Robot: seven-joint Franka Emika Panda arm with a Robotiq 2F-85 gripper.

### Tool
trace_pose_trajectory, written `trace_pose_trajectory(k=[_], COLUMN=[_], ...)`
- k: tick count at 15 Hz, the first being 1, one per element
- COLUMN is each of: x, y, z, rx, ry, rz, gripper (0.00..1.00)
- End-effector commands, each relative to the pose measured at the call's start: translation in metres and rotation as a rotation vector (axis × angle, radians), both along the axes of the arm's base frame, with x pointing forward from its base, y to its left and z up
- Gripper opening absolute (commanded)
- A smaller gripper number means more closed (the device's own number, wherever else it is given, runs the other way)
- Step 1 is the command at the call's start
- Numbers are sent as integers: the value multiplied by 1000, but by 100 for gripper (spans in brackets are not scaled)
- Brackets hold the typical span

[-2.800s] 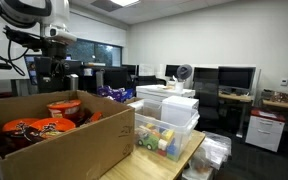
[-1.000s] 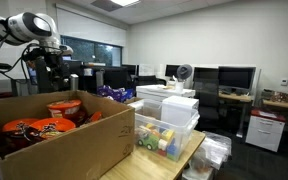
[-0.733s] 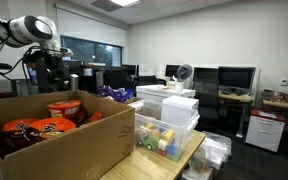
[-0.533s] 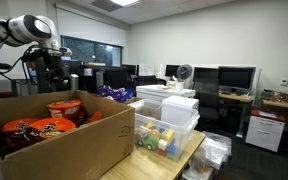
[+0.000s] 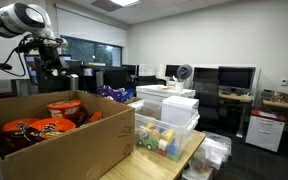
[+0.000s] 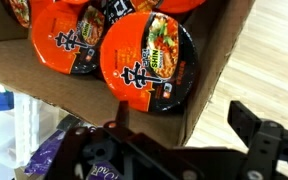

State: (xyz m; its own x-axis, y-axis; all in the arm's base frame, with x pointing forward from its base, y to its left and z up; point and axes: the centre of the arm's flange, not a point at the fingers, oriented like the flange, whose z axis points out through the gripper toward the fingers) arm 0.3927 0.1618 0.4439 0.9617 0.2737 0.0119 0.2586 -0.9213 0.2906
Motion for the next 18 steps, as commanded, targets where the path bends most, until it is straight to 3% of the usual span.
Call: trace_pose_trajectory(k=[1, 6, 18], x=[-24, -33, -23], y=[-16, -21, -14], z=[19, 26, 28], rx=[35, 74, 52], ry=[3, -22, -15], rz=[83, 161, 116], gripper=[100, 100, 100])
